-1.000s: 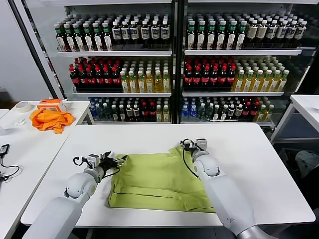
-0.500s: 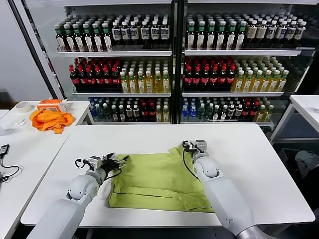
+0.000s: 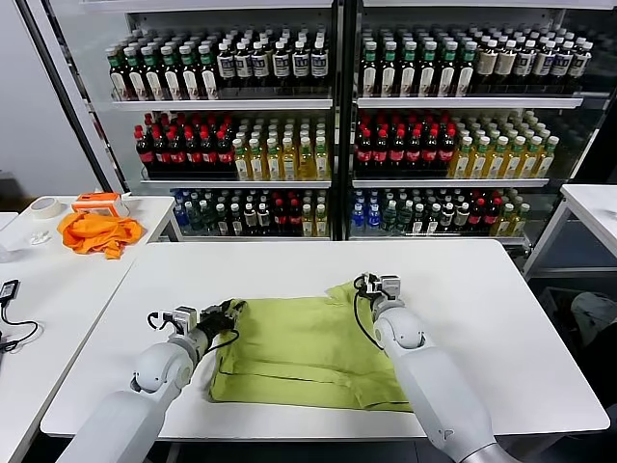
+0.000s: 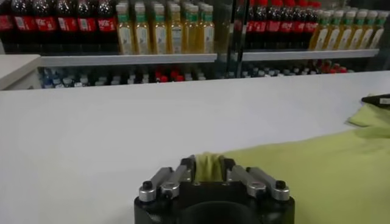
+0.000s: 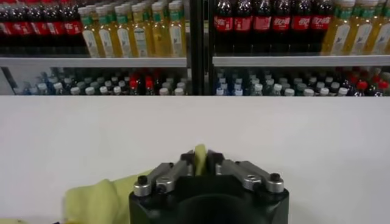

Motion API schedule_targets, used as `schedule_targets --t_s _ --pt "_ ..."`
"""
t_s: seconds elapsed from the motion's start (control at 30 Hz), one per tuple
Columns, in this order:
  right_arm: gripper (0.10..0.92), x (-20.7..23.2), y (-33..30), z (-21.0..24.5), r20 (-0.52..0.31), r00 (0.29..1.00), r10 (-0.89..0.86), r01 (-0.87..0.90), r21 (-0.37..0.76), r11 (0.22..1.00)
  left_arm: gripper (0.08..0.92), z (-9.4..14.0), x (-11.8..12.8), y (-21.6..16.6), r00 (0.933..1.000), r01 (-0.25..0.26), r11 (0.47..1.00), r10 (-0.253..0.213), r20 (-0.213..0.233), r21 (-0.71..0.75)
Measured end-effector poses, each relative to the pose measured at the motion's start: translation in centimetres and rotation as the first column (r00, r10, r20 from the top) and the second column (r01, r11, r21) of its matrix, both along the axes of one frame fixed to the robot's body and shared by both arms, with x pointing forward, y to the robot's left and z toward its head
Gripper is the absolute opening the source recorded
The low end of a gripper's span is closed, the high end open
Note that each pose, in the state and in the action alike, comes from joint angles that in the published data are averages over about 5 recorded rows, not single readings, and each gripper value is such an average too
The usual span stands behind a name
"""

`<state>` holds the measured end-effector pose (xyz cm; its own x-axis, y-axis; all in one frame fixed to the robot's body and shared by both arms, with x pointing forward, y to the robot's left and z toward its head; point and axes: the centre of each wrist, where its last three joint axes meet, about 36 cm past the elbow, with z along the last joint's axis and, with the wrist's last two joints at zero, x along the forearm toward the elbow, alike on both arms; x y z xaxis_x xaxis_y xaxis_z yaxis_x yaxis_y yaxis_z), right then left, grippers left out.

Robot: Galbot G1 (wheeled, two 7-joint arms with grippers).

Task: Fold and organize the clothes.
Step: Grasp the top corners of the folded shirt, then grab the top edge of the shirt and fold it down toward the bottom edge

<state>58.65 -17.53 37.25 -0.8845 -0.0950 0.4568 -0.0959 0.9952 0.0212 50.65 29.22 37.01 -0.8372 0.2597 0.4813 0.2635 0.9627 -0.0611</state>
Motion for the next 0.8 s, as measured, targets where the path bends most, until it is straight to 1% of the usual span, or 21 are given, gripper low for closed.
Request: schedule_targets --t_s 0.1,0.2,0.37,0.53,0.67,0.8 --pt "0.106 -0.6 -0.3 0.5 0.018 1.000 0.002 -0.002 0.014 1.000 0.131 0.1 -0.2 0.2 1.0000 0.002 1.000 -0.002 0.006 -0.006" --pt "0.106 -1.3 -0.7 1.3 0.045 0.999 0.003 -0.004 0.025 1.000 0.086 0.3 -0.6 0.4 0.9999 0.003 1.000 -0.002 0.017 -0.013" --pt "0.106 -3.2 -1.6 3.2 0.093 0.996 0.010 -0.013 0.038 0.999 0.081 0.8 -1.4 0.8 0.9987 0.003 1.000 -0.002 0.050 -0.030" --pt "0.106 -6.2 -2.7 4.5 0.126 0.992 0.023 -0.027 0.034 0.999 0.081 1.3 -2.9 1.2 0.9972 0.007 0.999 -0.004 0.075 -0.039" --pt "0.106 -9.1 -3.3 5.1 0.143 0.989 0.038 -0.042 0.024 0.999 0.081 1.5 -4.4 1.3 0.9967 0.014 0.999 -0.010 0.080 -0.040" --pt "0.106 -12.1 -3.5 5.4 0.152 0.987 0.055 -0.057 0.011 0.998 0.081 1.7 -6.0 1.0 0.9963 0.031 0.999 -0.028 0.082 -0.040"
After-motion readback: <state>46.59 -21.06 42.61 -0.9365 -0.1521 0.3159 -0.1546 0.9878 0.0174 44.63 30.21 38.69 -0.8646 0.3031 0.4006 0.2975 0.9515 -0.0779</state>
